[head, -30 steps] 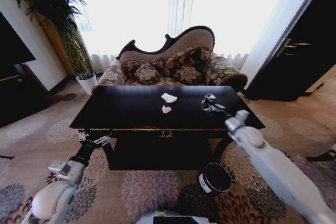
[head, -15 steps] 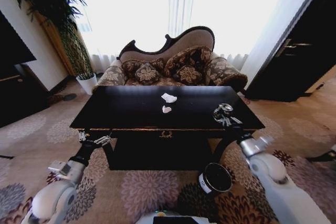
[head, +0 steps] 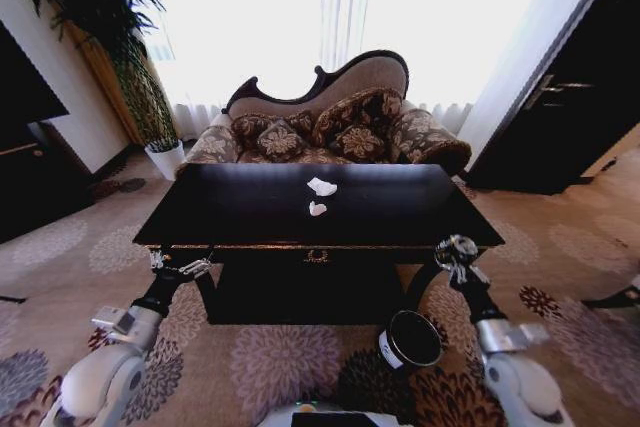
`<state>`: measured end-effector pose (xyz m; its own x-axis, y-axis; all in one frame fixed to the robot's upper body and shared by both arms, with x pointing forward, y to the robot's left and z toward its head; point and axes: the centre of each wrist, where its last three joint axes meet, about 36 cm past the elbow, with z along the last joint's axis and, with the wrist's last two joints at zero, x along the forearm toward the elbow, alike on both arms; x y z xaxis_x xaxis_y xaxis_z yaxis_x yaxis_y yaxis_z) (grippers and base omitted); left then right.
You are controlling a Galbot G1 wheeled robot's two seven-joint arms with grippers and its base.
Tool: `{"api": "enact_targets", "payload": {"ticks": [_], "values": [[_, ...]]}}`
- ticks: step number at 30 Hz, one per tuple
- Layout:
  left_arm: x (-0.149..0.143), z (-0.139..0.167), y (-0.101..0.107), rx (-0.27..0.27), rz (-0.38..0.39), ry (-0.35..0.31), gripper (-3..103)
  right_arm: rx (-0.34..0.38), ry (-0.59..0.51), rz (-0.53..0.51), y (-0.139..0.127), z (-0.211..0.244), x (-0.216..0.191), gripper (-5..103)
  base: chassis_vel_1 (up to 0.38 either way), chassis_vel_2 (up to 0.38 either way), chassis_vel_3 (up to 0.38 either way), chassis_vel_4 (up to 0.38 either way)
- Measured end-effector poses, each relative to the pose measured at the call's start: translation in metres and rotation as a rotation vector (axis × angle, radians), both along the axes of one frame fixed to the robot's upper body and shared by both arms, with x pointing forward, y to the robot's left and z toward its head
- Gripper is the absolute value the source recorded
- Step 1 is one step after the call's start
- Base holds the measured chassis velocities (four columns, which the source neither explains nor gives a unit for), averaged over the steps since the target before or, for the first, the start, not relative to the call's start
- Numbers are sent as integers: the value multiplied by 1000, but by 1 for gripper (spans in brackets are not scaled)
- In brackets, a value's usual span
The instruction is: Move to the front of the table and place the trash on the table into the trash bin.
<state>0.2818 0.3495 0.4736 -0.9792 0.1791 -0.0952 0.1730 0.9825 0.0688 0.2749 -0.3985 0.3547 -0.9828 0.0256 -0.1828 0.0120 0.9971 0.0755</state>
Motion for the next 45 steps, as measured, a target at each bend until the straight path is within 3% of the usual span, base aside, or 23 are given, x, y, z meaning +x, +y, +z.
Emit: {"api": "enact_targets", "payload": {"ticks": [7,13,21,24,38,45], "values": [[0,0,0,0,0,0,100,-27,74,-41,-2,-70,-10,0,0,0,0,0],[0,0,0,0,0,0,100,-97,178,-51,-8,-149,-23,0,0,0,0,0],[0,0,0,0,0,0,100,-144,303,-53,-18,-203,-39,0,0,0,0,0],[0,0,0,0,0,0,100,-198,387,-48,-29,-233,-43,0,0,0,0,0],[0,0,0,0,0,0,100,-343,534,-101,-70,-277,6,0,0,0,0,0],[0,0,0,0,0,0,100,-349,604,-137,-76,-282,9,0,0,0,0,0]]}}
